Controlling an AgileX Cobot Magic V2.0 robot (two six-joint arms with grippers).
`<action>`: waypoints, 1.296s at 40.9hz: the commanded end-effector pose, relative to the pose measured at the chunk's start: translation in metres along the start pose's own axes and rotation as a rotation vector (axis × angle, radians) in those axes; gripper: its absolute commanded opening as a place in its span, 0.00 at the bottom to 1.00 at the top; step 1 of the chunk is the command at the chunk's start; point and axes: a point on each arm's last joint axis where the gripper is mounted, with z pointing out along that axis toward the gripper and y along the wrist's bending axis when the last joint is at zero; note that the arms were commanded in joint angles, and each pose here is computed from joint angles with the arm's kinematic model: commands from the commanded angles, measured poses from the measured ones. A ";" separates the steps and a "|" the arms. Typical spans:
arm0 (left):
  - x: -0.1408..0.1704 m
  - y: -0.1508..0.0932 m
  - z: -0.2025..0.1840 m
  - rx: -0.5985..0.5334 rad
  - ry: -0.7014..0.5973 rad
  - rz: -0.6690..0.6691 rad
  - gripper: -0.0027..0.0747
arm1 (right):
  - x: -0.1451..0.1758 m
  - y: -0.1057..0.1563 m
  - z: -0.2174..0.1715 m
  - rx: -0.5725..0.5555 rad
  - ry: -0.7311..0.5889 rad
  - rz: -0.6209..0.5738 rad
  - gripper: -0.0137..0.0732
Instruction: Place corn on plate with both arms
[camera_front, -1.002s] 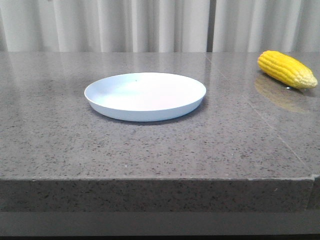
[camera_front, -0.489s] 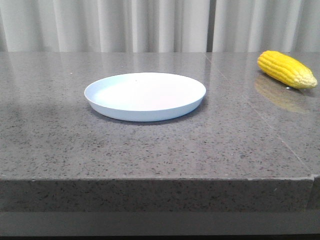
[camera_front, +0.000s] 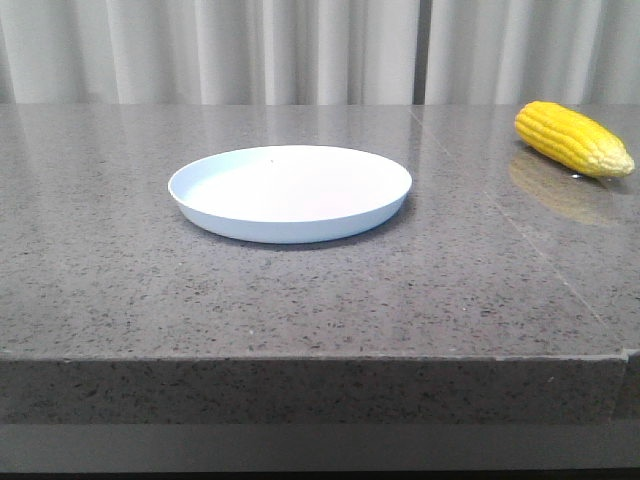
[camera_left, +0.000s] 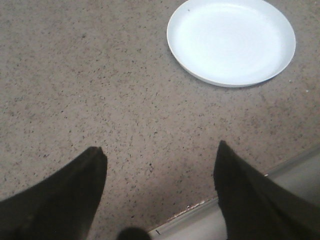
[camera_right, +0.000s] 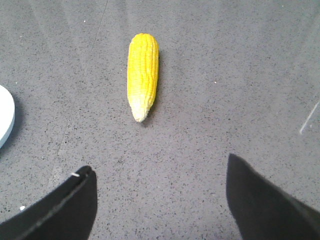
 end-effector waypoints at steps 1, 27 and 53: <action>0.000 0.001 -0.008 -0.012 -0.094 0.002 0.62 | -0.015 0.001 -0.003 -0.003 -0.097 -0.015 0.80; 0.004 0.001 -0.007 -0.018 -0.088 0.007 0.54 | -0.021 0.002 0.004 -0.009 -0.063 -0.003 0.81; 0.004 0.001 -0.007 -0.018 -0.088 0.007 0.50 | -0.102 0.030 0.146 -0.050 0.377 -0.059 0.89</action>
